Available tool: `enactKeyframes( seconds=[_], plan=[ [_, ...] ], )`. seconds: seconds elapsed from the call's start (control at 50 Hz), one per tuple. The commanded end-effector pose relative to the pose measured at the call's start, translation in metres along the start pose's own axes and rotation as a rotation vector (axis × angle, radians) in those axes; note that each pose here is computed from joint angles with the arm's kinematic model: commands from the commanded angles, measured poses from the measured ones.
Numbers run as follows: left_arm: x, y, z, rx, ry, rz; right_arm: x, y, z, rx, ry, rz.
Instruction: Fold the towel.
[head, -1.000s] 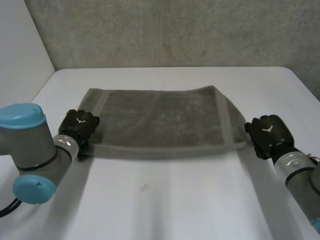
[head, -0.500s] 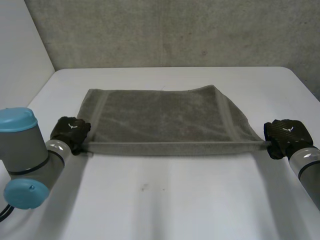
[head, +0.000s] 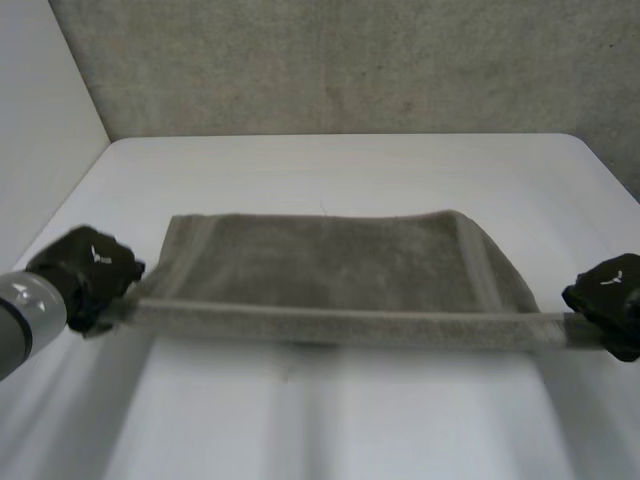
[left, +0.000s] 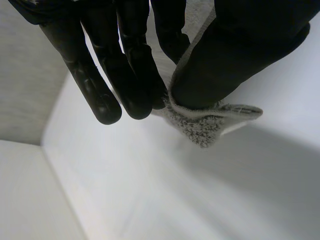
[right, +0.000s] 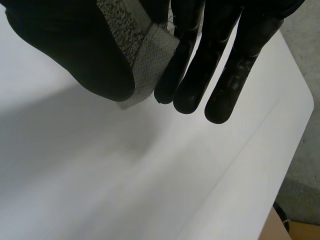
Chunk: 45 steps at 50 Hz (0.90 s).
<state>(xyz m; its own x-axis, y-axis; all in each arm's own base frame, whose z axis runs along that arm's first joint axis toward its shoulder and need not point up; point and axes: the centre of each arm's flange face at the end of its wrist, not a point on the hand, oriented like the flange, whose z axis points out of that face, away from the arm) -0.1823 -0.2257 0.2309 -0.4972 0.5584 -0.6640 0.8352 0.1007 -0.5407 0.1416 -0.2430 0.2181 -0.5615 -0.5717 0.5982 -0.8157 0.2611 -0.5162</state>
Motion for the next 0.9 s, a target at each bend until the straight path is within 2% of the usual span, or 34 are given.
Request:
enactKeyframes(
  seconds=[0.02, 0.08, 0.2, 0.32, 0.34, 0.36, 0.4, 0.42, 0.46, 0.48, 0.5, 0.52, 0.56, 0.58, 0.62, 0.74, 0.84, 0.88, 0.9],
  plan=[
    [0.011, 0.005, 0.010, 0.026, 0.015, -0.005, 0.004, 0.000, 0.003, 0.019, 0.032, -0.005],
    [0.014, 0.007, 0.016, 0.030, 0.011, -0.002, 0.003, 0.001, 0.010, 0.019, 0.037, -0.004],
    [0.019, 0.010, 0.055, 0.040, 0.008, 0.013, -0.016, -0.010, 0.043, 0.038, 0.014, -0.047],
    [-0.008, -0.017, 0.097, 0.143, -0.109, 0.034, 0.001, -0.051, 0.060, 0.116, 0.179, -0.061],
    [-0.022, -0.030, 0.105, 0.191, -0.168, 0.036, 0.014, -0.068, 0.061, 0.172, 0.248, -0.044],
    [-0.022, -0.030, 0.105, 0.191, -0.168, 0.036, 0.014, -0.068, 0.061, 0.173, 0.248, -0.044],
    [-0.060, -0.065, 0.109, 0.309, -0.314, 0.042, 0.049, -0.106, 0.058, 0.324, 0.402, 0.012],
    [-0.060, -0.066, 0.109, 0.309, -0.315, 0.042, 0.049, -0.106, 0.058, 0.325, 0.403, 0.012],
    [-0.105, -0.112, 0.095, 0.471, -0.488, 0.012, 0.089, -0.143, 0.042, 0.509, 0.568, 0.088],
    [-0.105, -0.112, 0.095, 0.472, -0.489, 0.012, 0.089, -0.143, 0.042, 0.510, 0.569, 0.089],
    [-0.126, -0.135, 0.083, 0.566, -0.571, -0.026, 0.108, -0.160, 0.030, 0.611, 0.654, 0.125],
    [-0.126, -0.136, 0.083, 0.567, -0.572, -0.026, 0.108, -0.160, 0.030, 0.612, 0.655, 0.125],
    [-0.166, -0.171, 0.052, 0.764, -0.714, -0.138, 0.136, -0.185, 0.007, 0.791, 0.798, 0.182],
    [-0.167, -0.171, 0.052, 0.765, -0.714, -0.139, 0.137, -0.185, 0.007, 0.792, 0.799, 0.182],
    [-0.195, -0.187, 0.027, 0.916, -0.786, -0.252, 0.153, -0.198, -0.018, 0.920, 0.905, 0.218],
    [-0.200, -0.187, 0.022, 0.991, -0.743, -0.376, 0.149, -0.200, -0.019, 0.954, 0.906, 0.218],
    [-0.178, -0.163, 0.052, 0.883, -0.659, -0.407, 0.116, -0.177, 0.015, 0.846, 0.767, 0.192],
    [-0.152, -0.138, 0.073, 0.785, -0.580, -0.417, 0.104, -0.169, 0.026, 0.816, 0.709, 0.178],
    [-0.152, -0.138, 0.074, 0.784, -0.580, -0.417, 0.104, -0.169, 0.026, 0.816, 0.709, 0.178]
  ],
)
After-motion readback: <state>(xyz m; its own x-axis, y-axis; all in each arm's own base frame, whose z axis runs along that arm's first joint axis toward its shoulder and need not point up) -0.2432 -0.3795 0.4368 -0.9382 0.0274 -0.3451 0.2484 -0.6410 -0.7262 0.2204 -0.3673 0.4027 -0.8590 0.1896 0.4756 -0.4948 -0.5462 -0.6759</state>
